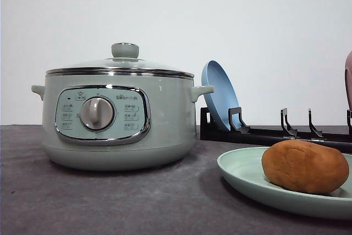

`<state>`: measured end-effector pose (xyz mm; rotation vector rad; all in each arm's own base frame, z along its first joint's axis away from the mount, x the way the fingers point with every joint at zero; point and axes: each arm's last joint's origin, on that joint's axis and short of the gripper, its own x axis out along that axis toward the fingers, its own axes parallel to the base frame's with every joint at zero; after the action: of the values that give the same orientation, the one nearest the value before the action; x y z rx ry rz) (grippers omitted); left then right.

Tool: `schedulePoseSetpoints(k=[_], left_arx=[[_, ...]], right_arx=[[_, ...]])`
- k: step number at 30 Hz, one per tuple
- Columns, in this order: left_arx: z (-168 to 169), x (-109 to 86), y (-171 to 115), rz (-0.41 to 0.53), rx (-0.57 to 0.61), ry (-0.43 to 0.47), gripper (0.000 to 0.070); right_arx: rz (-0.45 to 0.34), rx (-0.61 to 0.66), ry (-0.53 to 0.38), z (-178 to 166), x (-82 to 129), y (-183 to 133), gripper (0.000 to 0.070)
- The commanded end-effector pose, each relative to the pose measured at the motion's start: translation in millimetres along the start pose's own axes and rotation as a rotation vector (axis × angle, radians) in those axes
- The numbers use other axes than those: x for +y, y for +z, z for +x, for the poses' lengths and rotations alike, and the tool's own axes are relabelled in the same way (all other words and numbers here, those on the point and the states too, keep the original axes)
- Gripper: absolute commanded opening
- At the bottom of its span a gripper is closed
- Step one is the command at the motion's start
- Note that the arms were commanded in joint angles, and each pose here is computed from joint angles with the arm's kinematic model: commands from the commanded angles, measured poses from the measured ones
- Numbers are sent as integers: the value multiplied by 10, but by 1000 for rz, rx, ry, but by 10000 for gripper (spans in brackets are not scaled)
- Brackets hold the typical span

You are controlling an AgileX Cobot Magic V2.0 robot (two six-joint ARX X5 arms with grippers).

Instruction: Transfer potato from steamer to green plate

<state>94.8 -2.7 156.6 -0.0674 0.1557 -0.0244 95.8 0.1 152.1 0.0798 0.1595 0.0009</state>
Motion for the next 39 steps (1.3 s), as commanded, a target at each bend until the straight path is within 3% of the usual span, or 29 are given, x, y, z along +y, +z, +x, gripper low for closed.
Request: schedulePoseSetpoints(k=[1, 39], left_arx=[[19, 5, -72, -2, 26, 1, 0], [19, 5, -72, -2, 26, 1, 0]], right_arx=[[-11, 13, 11, 4, 2, -23, 10], [-10, -11, 23, 4, 10, 1, 10]])
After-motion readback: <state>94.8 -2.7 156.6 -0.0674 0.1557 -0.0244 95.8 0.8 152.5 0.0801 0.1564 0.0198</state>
